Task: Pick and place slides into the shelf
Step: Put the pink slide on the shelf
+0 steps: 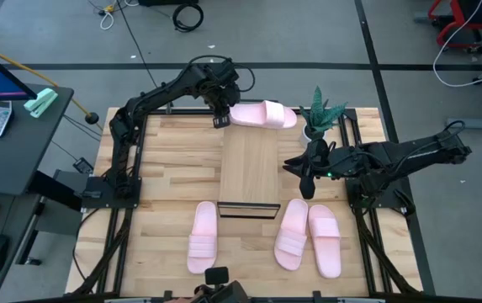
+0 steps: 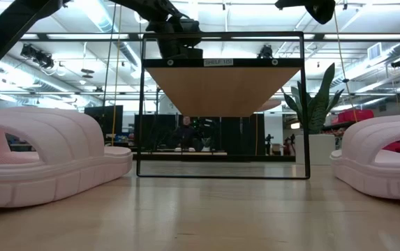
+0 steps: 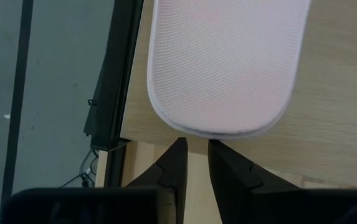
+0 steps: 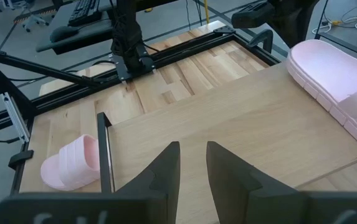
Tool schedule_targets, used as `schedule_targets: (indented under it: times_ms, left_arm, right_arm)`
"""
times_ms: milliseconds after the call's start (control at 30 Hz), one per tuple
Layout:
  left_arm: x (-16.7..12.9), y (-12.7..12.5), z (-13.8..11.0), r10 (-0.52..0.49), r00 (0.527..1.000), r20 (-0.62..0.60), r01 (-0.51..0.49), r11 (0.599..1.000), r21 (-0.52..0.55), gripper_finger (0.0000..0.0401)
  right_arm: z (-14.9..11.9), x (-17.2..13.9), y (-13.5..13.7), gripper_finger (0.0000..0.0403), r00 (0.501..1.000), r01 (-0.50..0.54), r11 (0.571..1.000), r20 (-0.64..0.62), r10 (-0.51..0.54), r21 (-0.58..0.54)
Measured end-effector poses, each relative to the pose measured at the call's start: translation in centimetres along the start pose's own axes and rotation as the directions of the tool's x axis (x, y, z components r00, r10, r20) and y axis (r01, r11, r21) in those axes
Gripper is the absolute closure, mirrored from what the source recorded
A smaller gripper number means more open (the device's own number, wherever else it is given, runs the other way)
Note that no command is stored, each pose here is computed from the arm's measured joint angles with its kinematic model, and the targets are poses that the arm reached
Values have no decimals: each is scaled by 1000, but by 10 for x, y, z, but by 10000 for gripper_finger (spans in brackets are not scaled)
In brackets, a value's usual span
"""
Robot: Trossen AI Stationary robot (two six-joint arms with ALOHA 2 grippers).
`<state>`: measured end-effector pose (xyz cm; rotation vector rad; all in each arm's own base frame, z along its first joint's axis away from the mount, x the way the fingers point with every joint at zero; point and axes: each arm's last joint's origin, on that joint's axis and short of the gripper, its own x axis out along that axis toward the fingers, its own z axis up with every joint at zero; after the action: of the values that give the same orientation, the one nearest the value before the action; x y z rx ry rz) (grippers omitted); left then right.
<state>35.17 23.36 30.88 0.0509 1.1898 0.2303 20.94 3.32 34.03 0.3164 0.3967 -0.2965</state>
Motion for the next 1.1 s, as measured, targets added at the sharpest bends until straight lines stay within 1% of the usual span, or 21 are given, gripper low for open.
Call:
schedule_targets:
  times_ms: [200, 400, 533, 667, 733, 800, 867, 967, 1033, 1067, 1100]
  left_arm:
    - [0, 0, -3, -10, 1000, -23, 10, 1000, -18, 317]
    - [-1, 1, -9, -23, 997, -80, 19, 999, -47, 305]
    - [-2, 0, -19, -53, 985, -163, 43, 997, -65, 301]
    - [-6, -5, -30, -113, 954, -278, 86, 991, -106, 301]
    - [-11, -8, -35, -136, 936, -324, 97, 986, -135, 304]
    - [-18, -11, -38, -145, 929, -341, 85, 979, -186, 308]
    - [-26, -15, -38, -145, 933, -329, 69, 970, -233, 316]
    - [-52, -27, -36, -168, 954, -248, 100, 959, -264, 329]
    - [-74, -36, -34, -192, 970, -148, 148, 953, -265, 338]
    - [-85, -41, -31, -208, 976, -64, 185, 949, -257, 342]
    - [-97, -45, -27, -236, 971, 36, 238, 942, -238, 347]
  right_arm:
    - [0, 0, 0, 317, 1000, 0, 1000, 0, 0, 0]
    - [0, 0, 0, 317, 1000, 0, 1000, 0, 0, 0]
    - [0, 0, 0, 317, 1000, 0, 1000, 0, 0, 3]
    - [0, 0, 0, 317, 1000, 0, 1000, 0, 0, 26]
    - [0, 0, 0, 317, 1000, 0, 1000, 0, 0, 26]
    - [0, 0, 0, 317, 1000, 0, 1000, 0, 0, 26]
    - [0, 0, 0, 317, 1000, 0, 1000, 0, 0, 27]
    - [0, -1, 0, 318, 1000, -5, 999, -1, 5, 40]
    - [0, -1, 0, 319, 1000, -12, 999, -9, 12, 49]
    - [-1, -2, 0, 319, 1000, -16, 999, -15, 16, 50]
    - [-1, -2, 0, 320, 1000, -16, 999, -20, 17, 51]
